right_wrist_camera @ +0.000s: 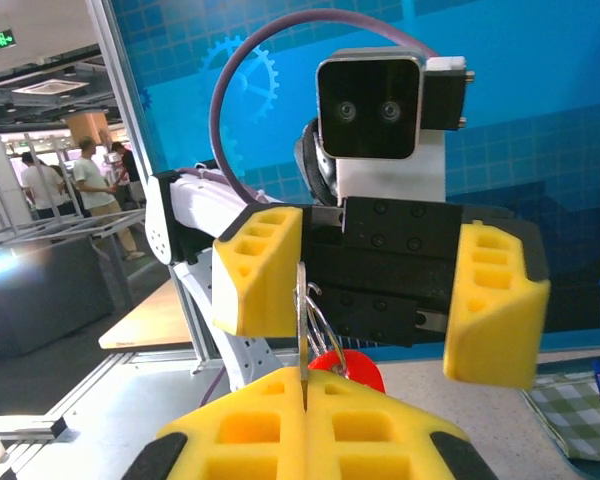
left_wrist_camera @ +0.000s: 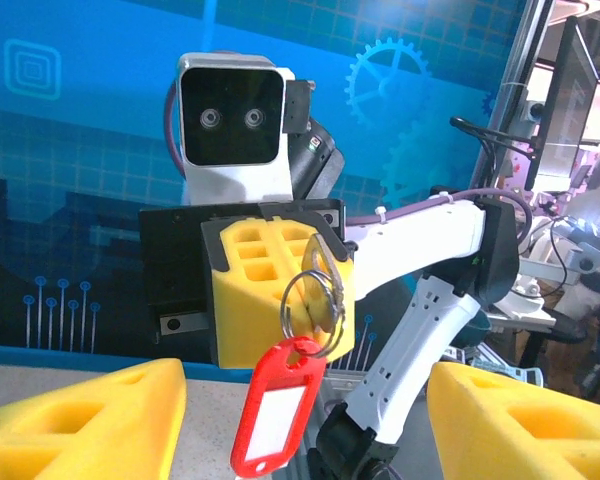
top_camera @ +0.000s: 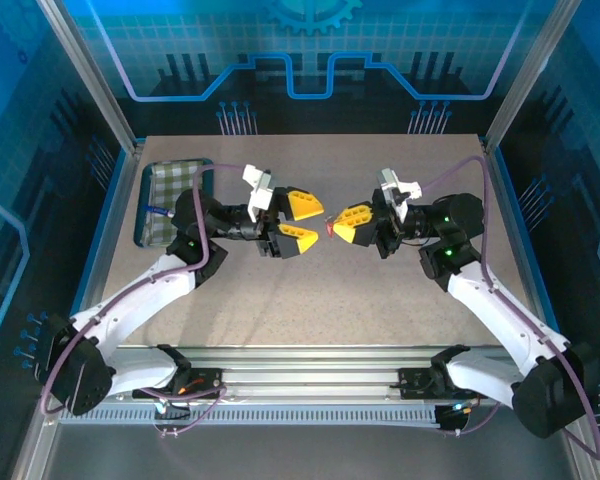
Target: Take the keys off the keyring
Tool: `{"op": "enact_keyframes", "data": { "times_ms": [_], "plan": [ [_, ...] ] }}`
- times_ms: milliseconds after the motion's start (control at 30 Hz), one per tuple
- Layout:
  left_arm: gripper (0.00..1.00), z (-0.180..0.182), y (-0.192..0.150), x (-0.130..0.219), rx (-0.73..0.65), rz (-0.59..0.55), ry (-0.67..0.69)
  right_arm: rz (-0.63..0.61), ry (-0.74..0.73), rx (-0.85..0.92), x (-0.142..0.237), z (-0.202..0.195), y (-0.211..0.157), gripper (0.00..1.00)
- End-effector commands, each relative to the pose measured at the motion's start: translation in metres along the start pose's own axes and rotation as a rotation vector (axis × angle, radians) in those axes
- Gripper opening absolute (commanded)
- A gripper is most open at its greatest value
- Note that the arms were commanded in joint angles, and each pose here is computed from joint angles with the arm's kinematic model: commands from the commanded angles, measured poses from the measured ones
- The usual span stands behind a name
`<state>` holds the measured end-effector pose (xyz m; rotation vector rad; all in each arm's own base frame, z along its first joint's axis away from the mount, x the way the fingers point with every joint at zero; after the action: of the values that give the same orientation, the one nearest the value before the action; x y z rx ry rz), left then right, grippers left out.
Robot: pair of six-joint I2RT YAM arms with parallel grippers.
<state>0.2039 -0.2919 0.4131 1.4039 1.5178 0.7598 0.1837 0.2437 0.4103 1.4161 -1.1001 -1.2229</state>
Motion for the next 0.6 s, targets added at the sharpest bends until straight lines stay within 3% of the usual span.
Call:
{"op": "enact_keyframes", "data": {
  "times_ms": [0, 300, 567],
  "plan": [
    [0.66, -0.014, 0.009, -0.009, -0.059, 0.008, -0.065, -0.016, 0.038, 0.022, -0.002, 0.008, 0.005, 0.00],
    [0.64, -0.010, 0.005, -0.022, -0.054, 0.024, -0.094, -0.016, 0.049, 0.011, -0.004, 0.009, 0.003, 0.00],
    [0.38, -0.010, -0.002, -0.024, -0.030, 0.046, -0.111, -0.016, 0.011, 0.022, -0.001, 0.005, 0.005, 0.00]
  ]
}}
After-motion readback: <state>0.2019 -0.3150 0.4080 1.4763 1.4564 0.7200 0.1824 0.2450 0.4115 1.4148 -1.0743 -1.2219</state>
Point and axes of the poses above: each hand's point on the last joint's axis, 136 mm out from that joint toward the fingers, its own x axis back along the fingers, its own z axis along the line the jaws close on, y = z × x, the point moved 1 cm from there along x, back along the fingers, and after that the axes turned 14 degrees about x, right-handed, at the moved point
